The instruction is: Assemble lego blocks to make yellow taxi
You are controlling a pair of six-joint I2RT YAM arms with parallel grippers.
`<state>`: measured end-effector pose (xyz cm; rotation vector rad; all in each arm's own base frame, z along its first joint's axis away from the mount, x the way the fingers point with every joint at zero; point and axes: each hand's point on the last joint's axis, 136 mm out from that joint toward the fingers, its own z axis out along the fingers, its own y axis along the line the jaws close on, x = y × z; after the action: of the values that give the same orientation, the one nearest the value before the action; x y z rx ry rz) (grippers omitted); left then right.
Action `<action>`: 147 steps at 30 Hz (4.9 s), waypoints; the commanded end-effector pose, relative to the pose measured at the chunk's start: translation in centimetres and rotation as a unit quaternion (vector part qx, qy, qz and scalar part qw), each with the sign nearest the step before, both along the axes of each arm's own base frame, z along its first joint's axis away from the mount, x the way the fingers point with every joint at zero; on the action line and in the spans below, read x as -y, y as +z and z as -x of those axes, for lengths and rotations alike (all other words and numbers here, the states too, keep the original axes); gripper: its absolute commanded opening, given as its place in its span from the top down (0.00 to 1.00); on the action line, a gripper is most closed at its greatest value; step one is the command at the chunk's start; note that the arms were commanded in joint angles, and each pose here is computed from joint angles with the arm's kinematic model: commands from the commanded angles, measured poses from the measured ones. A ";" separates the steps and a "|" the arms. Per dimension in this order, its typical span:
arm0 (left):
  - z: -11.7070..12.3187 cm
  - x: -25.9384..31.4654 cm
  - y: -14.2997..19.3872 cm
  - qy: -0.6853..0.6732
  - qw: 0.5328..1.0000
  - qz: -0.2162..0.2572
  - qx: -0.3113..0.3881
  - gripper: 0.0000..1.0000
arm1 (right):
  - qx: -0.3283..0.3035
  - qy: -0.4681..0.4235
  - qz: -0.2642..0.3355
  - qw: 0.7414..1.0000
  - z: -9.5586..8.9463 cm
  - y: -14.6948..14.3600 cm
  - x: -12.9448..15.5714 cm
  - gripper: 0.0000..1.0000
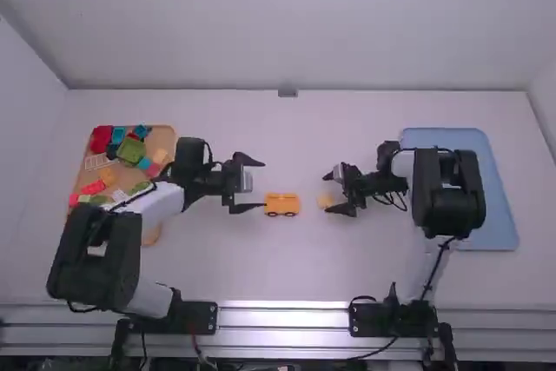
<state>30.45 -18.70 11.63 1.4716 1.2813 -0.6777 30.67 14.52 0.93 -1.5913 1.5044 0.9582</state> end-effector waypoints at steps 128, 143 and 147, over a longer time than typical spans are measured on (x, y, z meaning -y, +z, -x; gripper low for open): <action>0.8 3.9 -15.2 -0.009 0.982 -0.061 -0.178 0.55 | -0.025 -0.042 0.027 0.998 2.5 0.2 -10.4 0.36; 0.7 3.9 -15.1 -0.009 0.983 -0.060 -0.174 0.57 | -0.022 -0.056 0.097 0.993 2.0 -1.2 -10.3 0.75; 0.7 3.9 -15.2 -0.009 0.983 -0.061 -0.175 0.57 | -0.020 -0.055 0.098 0.993 2.0 -1.2 -10.4 0.82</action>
<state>30.76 -23.03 -1.80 1.5135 1.5163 -0.8916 28.39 25.03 0.20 -1.5995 1.7157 0.8478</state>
